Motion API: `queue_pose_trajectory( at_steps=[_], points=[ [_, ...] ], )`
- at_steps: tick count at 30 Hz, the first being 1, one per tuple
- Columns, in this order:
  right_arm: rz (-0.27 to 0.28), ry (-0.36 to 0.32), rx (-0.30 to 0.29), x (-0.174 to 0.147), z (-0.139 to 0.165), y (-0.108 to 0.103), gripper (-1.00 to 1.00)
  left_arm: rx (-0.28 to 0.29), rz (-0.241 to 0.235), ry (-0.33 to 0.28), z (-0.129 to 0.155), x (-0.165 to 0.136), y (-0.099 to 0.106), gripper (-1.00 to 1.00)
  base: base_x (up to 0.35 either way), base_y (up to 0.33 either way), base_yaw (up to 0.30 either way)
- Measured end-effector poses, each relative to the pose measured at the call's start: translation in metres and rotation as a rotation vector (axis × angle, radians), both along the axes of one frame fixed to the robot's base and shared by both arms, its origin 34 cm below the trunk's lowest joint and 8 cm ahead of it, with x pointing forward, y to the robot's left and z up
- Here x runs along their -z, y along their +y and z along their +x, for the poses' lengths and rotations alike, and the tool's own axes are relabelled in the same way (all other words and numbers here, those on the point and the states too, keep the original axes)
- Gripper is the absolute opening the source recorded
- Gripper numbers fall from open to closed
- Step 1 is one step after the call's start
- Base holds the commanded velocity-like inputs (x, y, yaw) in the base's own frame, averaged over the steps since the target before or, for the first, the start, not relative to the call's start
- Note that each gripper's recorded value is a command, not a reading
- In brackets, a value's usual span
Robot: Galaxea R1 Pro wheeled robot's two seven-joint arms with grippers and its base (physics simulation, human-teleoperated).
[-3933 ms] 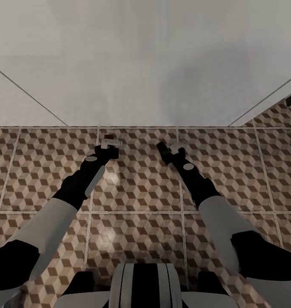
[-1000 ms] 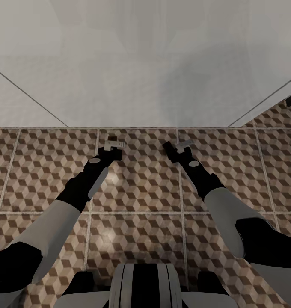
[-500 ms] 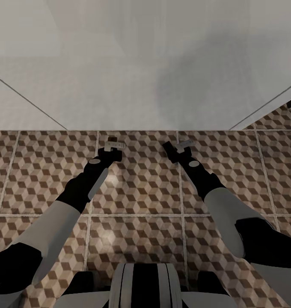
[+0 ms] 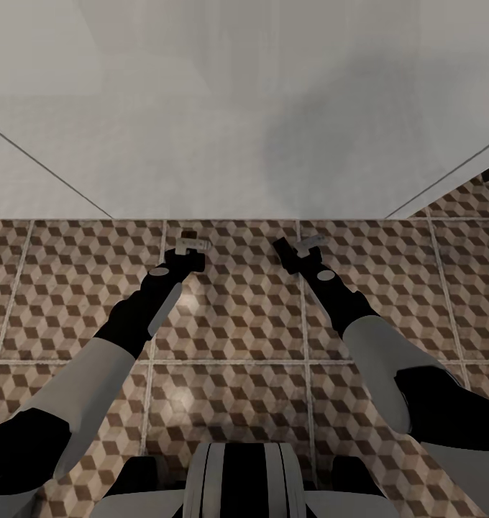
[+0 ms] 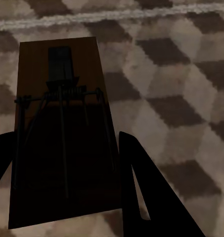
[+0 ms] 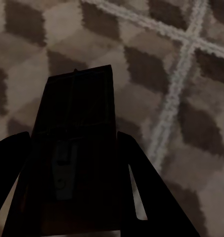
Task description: Take the four mousetraps from the cabinet in the bathroom and place them on the bathroom floor. Make sure all four end up on the same floor surface, and ensure that at least two of them are either under or directly next to the same bathroom sink.
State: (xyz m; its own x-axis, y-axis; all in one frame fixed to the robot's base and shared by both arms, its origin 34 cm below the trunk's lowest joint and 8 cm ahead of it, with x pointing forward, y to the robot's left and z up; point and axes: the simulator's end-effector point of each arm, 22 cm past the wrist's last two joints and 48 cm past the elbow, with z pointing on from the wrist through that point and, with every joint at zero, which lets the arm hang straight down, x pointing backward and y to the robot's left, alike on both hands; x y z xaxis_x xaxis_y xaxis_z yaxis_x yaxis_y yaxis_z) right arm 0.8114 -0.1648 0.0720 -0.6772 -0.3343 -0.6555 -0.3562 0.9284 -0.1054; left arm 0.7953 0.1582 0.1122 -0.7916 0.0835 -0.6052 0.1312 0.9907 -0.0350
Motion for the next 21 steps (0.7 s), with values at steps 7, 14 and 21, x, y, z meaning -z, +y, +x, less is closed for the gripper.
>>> queue_pose_trajectory(
  at_steps=[7, 14, 21],
  points=[
    [0.000, 0.000, 0.000, -0.0001, 0.0001, 0.0001, -1.00, 0.000, 0.000, 0.000, -0.0001, 0.0001, 0.0000, -1.00, 0.001, 0.000, 0.000],
    [0.002, 0.000, 0.000, -0.0004, 0.0001, 0.0008, -1.00, 0.000, 0.000, -0.001, 0.0002, -0.0004, -0.0001, -1.00, 0.074, 0.000, 0.000],
    [0.002, 0.000, -0.001, -0.0002, 0.0001, 0.0012, -1.00, 0.000, 0.001, 0.001, -0.0004, 0.0006, 0.0002, -1.00, 0.019, 0.000, 0.000]
  ],
)
